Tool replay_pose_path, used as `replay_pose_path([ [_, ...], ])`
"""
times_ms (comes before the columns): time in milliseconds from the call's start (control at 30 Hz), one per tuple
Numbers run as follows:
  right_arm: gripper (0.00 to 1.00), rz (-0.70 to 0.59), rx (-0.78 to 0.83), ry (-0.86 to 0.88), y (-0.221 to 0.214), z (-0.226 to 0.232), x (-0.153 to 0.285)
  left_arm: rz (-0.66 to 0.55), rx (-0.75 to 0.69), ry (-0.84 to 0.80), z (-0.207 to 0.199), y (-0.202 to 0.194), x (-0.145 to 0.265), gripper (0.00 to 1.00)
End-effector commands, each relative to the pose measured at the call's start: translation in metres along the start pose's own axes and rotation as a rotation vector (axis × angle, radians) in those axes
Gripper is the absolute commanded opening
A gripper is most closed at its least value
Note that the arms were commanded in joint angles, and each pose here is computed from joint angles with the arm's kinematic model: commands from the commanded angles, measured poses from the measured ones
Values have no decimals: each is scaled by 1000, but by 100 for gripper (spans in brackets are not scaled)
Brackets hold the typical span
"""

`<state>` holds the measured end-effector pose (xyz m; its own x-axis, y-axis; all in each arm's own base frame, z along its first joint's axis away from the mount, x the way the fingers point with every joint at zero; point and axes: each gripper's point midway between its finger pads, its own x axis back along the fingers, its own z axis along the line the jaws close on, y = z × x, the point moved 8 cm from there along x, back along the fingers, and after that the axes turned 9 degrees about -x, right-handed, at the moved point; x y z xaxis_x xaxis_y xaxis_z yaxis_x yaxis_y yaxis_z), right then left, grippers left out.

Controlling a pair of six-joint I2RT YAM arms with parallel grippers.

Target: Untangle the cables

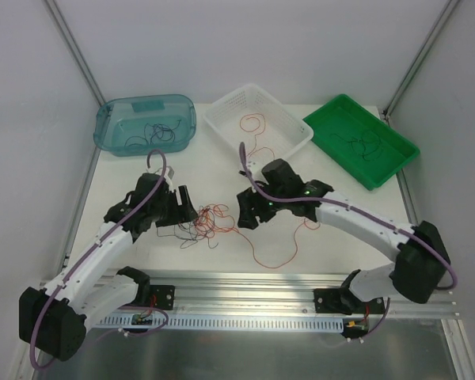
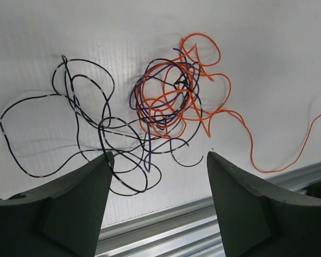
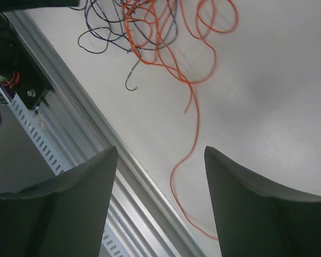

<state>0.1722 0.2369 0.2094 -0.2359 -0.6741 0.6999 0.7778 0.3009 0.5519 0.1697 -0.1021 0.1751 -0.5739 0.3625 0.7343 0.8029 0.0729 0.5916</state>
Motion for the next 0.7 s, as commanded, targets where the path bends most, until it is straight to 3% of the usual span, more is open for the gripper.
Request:
replay_pose_path([
  [0, 69, -76, 131, 210, 34, 37, -42, 12, 68, 63, 5, -3, -14, 70],
  [233, 60, -75, 148, 254, 47, 47, -112, 23, 134, 38, 4, -7, -31, 64],
  [467, 53, -38, 149, 297, 48, 55, -141, 65, 146, 35, 6, -12, -49, 62],
  [667, 34, -3, 129, 268, 41, 49, -155, 73, 151, 22, 5, -13, -55, 61],
])
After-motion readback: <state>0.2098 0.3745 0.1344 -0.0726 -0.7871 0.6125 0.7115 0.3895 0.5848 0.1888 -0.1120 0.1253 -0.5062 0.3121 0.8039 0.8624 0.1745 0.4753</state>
